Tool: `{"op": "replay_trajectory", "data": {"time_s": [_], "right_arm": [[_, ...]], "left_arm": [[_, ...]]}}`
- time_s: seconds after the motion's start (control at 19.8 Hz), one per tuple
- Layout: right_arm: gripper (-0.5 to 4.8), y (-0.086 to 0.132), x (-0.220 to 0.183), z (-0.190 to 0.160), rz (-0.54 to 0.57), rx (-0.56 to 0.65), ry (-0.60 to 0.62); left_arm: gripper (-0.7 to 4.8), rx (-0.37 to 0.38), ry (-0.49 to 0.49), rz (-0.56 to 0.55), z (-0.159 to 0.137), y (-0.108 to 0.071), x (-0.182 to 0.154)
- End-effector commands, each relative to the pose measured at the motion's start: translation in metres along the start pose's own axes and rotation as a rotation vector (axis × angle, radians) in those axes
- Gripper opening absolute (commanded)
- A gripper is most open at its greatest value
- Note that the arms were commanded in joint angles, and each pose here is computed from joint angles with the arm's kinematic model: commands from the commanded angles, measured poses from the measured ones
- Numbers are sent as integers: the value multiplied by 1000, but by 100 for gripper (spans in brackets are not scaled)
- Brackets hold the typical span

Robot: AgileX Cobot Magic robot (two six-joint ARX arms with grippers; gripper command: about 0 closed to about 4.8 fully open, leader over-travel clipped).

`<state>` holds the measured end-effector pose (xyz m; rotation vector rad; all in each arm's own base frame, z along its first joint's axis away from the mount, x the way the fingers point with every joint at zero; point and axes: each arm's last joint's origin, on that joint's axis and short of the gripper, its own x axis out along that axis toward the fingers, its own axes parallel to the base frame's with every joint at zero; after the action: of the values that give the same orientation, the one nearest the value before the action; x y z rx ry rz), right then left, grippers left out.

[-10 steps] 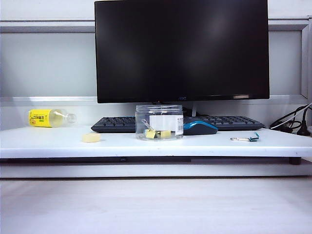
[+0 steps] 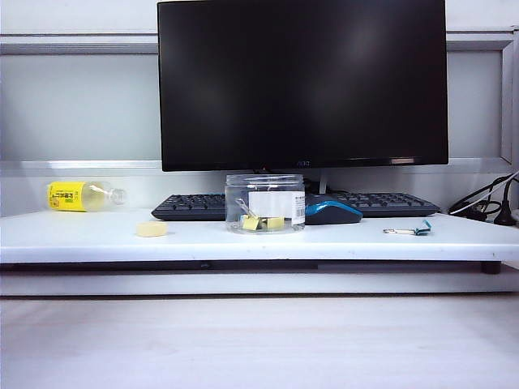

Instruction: Take the clips out of the round transparent plastic box and place them on the table.

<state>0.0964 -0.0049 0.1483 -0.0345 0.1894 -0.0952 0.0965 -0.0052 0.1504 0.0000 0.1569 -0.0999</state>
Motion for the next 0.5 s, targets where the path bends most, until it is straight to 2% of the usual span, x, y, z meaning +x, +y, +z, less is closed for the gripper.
{"op": "replay_trajectory", "data": {"time_s": [0.05, 0.1, 0.15, 0.4, 0.5], "right_arm": [[104, 0, 0, 0, 1, 21, 4], [104, 0, 0, 0, 9, 65, 4], [103, 1, 0, 0, 20, 101, 4], [103, 1, 0, 0, 51, 362, 7], [104, 2, 0, 0, 60, 434, 11]], "left_arm": [[152, -5, 16, 0, -2, 0, 0], [152, -9, 16, -2, -2, 0, 0], [152, -43, 16, -13, -2, 0, 0], [152, -427, 23, -121, 0, -3, 0], [153, -493, 27, -193, 2, -5, 0]]}}
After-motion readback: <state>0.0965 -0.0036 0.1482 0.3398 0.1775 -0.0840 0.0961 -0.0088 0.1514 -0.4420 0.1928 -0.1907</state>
